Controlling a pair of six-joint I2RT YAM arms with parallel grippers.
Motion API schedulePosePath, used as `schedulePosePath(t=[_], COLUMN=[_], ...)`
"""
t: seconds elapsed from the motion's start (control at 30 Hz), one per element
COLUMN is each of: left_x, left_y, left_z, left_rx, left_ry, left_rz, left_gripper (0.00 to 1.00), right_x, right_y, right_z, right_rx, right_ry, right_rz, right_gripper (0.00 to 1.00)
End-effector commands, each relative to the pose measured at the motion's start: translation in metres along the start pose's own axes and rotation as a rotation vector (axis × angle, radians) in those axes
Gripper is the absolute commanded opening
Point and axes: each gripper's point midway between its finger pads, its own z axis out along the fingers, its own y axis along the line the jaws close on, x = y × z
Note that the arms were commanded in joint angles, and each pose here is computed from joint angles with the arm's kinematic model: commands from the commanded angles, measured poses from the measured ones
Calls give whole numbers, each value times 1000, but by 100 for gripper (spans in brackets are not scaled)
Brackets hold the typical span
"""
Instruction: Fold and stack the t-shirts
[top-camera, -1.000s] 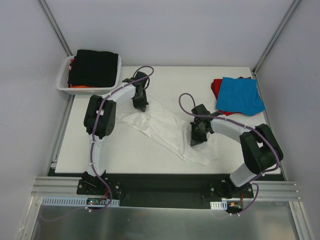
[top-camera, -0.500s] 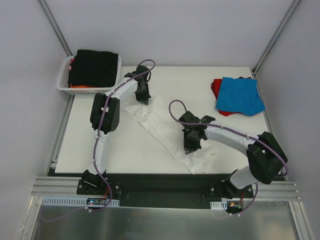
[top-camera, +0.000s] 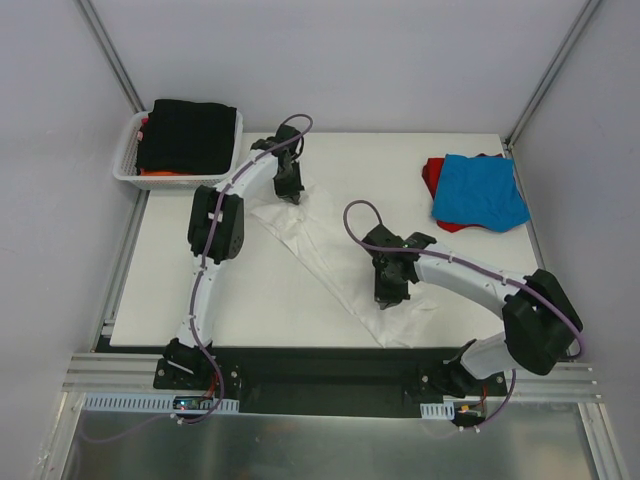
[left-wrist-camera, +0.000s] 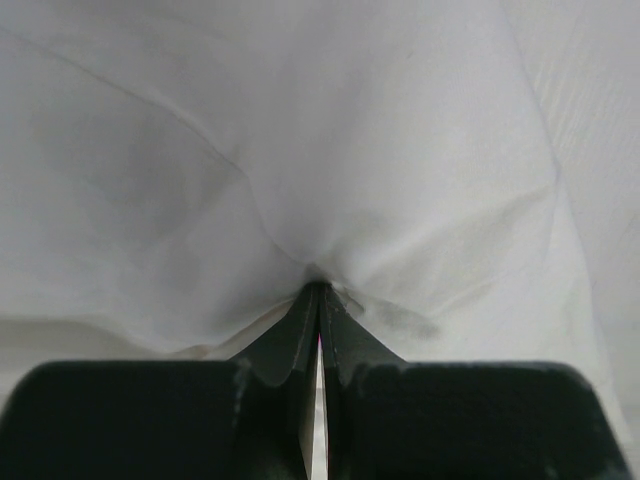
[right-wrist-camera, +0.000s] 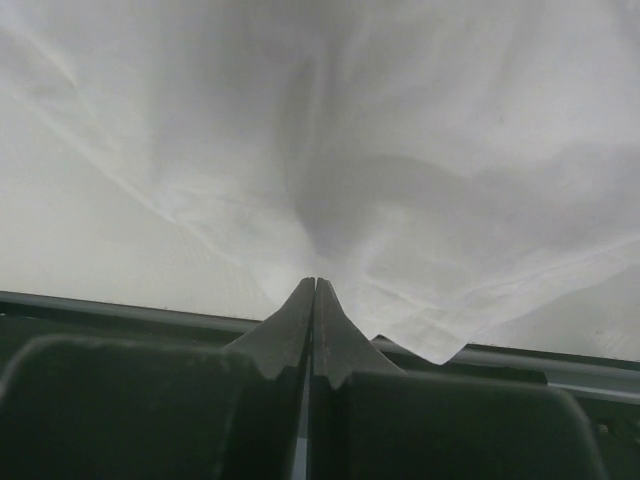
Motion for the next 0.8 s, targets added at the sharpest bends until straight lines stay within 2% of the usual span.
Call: schedulePosePath(t=[0.0,0.2,0.47,0.67,0.77], left_x=[9,0,-16,-13,-13], left_y=[11,-11,-66,-100,-97], left_z=[31,41,23,12,16], left_rx=[-14,89,391,608,583], left_ry=[104,108,66,101,92], left_rz=[17,16,66,65,52], left_gripper=[0,0,0,0,0], right_x=[5,1,0,3,8], right_y=[-14,-5,-7,-28,-54], right_z=[0,6,8,8,17], right_rx=[44,26,37,104,194], right_ry=[6,20,20,1,29], right_rz=[-25,-38,-45,-35,-27], right_gripper=[1,1,1,1,1])
